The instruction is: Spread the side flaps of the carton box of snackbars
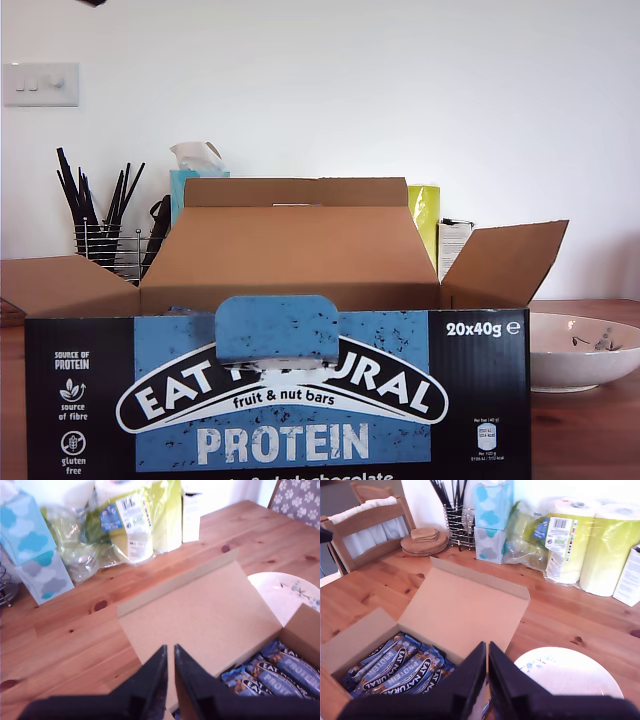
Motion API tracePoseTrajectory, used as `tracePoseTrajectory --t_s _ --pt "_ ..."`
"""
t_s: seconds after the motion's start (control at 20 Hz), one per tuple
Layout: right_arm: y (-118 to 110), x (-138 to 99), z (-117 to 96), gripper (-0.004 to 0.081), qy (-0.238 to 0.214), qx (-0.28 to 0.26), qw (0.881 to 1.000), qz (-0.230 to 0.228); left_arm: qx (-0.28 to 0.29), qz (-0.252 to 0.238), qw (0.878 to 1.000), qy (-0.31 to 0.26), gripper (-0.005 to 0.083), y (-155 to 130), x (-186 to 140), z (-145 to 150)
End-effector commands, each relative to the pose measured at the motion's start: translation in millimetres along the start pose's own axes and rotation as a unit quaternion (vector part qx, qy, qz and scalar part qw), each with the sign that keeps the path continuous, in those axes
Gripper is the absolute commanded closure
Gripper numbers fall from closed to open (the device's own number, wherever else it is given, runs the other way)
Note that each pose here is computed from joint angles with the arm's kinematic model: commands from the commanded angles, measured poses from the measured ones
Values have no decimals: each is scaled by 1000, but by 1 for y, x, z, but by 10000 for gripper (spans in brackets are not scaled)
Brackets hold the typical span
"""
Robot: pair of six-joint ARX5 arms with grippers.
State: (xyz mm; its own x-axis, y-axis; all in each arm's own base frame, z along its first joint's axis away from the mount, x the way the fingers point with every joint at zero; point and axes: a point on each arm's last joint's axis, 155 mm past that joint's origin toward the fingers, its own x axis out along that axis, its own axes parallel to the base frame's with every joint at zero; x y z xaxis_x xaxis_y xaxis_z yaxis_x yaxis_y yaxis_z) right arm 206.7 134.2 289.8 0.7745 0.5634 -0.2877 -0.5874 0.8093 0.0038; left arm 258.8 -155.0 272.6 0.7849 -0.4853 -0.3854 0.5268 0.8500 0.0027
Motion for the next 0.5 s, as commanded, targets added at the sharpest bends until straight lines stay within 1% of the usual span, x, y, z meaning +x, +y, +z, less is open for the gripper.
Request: tracePoseTrajectory --t_s 0.0,0.05,0.15,0.25,0.3,0.45 --pt "3 -7 -8 783 6 16 1000 4 4 -12 1000 -19 753 -3 -10 -2" --pt "4 -11 -12 783 10 27 1000 4 3 -21 1000 -22 754 -6 -14 -7" --pt "6 -22 -20 783 15 31 999 4 -3 -26 1000 -15 768 -9 -22 -21" --pt "9 -32 -33 783 32 37 999 4 -7 -27 1000 -5 775 -10 -33 -30" --pt "10 -35 -42 783 46 47 998 4 -7 -27 1000 -8 798 -10 -38 -31" --pt "10 -38 -60 783 82 54 995 3 -15 -28 999 -19 797 -11 -50 -30"
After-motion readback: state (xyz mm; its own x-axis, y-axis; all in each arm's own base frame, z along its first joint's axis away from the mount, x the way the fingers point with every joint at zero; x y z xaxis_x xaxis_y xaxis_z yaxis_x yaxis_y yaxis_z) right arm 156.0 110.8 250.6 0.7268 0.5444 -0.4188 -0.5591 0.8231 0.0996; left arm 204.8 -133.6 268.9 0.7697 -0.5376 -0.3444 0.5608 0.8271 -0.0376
